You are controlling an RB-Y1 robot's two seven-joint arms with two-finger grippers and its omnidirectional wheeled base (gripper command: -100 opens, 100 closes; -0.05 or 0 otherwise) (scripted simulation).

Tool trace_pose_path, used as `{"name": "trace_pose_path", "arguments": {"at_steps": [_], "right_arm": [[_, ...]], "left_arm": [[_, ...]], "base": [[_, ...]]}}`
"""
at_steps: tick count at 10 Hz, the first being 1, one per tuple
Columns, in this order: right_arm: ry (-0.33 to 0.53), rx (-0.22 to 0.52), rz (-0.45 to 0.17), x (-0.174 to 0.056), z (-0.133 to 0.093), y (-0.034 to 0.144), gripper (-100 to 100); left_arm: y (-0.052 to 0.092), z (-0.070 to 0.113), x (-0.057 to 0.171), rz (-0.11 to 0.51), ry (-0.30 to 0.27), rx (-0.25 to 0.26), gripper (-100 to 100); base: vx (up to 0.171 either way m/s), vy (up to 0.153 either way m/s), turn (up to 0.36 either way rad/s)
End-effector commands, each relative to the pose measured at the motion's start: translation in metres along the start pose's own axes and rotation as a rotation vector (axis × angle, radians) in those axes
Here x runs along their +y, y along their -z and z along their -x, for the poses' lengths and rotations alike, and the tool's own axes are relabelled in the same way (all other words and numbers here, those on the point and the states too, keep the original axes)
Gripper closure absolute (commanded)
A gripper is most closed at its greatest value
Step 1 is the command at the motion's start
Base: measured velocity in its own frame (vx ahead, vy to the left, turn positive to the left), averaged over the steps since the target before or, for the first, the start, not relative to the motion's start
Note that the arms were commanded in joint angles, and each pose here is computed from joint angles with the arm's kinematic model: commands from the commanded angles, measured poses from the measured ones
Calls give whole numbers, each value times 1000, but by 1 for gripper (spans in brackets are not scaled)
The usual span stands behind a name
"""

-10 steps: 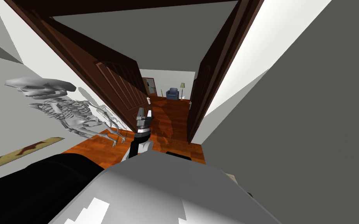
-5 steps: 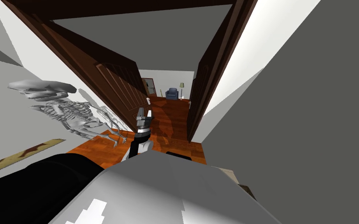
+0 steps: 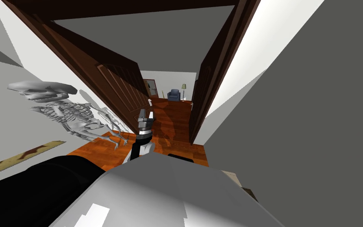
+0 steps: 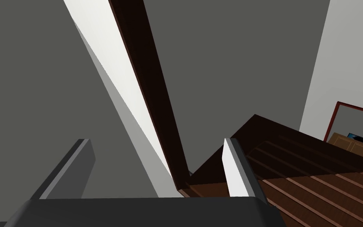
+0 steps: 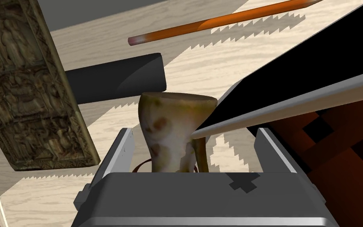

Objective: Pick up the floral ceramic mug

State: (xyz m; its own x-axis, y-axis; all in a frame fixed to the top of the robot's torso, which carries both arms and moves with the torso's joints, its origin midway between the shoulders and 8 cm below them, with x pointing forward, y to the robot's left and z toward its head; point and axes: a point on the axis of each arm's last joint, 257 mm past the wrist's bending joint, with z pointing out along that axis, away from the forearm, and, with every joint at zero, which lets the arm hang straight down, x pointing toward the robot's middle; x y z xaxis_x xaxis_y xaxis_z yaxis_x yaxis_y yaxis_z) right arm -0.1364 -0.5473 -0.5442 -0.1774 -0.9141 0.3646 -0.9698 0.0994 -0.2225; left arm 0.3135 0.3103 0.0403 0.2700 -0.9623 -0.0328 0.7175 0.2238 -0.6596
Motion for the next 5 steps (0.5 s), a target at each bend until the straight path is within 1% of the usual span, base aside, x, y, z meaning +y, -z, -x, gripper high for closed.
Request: {"name": "trace_pose_path", "arguments": {"at_steps": [1,2,3,4,5], "right_arm": [[60,0,0,0,0,0,-100],[47,-3,-3,-3,14,-8,-100],[47,-3,-3,-3,14,-8,-100],[54,-5,-5,-5,22,-13,-100],[54,-5,-5,-5,22,-13,-100]], "left_arm": [[0,0,0,0,0,0,0],[0,0,0,0,0,0,0],[0,0,0,0,0,0,0],[0,0,0,0,0,0,0],[0,0,0,0,0,0,0]], "base": [[0,0,0],[2,-59,-76],[3,-69,-48],[12,-78,-51],[12,-63,-13]]}}
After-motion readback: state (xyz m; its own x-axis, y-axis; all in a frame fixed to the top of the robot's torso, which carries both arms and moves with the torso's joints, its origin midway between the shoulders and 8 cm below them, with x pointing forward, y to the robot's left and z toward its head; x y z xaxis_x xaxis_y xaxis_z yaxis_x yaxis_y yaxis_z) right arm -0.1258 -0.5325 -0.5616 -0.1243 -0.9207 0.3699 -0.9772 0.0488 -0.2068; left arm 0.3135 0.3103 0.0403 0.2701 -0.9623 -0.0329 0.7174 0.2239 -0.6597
